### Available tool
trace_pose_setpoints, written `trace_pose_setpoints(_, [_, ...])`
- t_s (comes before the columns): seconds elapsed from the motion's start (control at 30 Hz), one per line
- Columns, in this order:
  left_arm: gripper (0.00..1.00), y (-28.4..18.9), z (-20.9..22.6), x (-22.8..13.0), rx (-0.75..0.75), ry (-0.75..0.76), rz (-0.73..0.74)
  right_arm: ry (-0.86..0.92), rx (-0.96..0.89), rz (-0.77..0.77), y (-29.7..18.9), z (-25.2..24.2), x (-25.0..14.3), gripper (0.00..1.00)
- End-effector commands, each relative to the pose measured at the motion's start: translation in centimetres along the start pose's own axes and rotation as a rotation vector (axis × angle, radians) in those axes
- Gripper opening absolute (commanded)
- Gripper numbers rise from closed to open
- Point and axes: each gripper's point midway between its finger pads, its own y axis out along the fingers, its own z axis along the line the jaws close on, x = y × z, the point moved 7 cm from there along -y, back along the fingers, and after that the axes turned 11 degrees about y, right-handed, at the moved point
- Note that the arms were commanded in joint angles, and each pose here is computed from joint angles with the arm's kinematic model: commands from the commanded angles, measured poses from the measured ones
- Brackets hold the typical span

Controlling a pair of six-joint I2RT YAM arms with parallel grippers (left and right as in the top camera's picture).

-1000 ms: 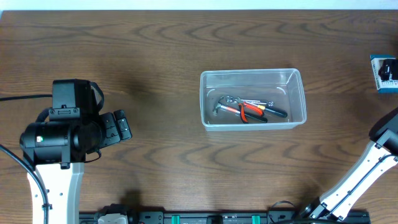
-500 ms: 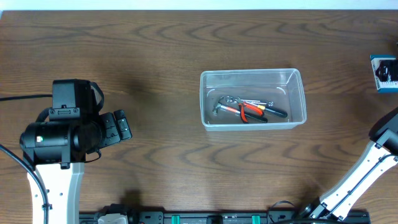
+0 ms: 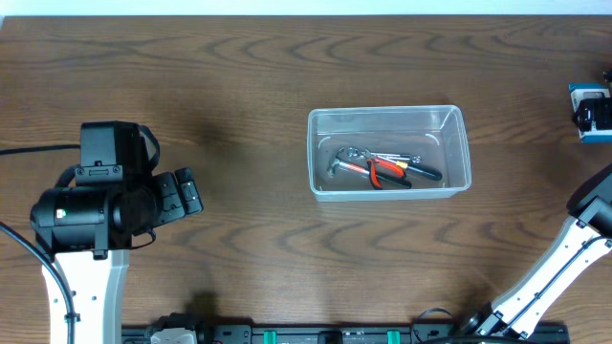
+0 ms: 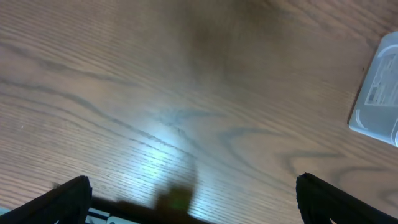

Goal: Pack container
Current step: 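Lower the right gripper and close it on the screwdriver set box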

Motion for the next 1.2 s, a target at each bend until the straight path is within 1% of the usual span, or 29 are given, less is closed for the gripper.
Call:
trace_pose_setpoints(0.0, [0.98,-0.3,0.1,0.4,0.004,-0.017,-0.015,-0.007,0.002,0.017,0.6,-0.3,-0.6,0.99])
trace_pose_setpoints(0.33, [0.98,-0.3,0.1,0.4,0.004,-0.017,-0.015,0.001,0.018,0.049,1.8,0.0,-1.6,0.99])
trace_pose_setpoints(0.87, [0.98,-0.3,0.1,0.4,0.004,-0.017,-0.016,0.0,-0.002,0.007,1.9,-0.3,-0.9,0.99])
trace_pose_setpoints(1.03, [0.98,-0.3,0.1,0.4,0.004,-0.017,-0.015,0.095,-0.02,-0.035,1.9,-0.7,-0.2,0.99])
trace_pose_setpoints(1.17, [0.98,-0.3,0.1,0.4,0.004,-0.017,-0.015,0.105,-0.024,-0.046,1.9,-0.7,0.1,0.99])
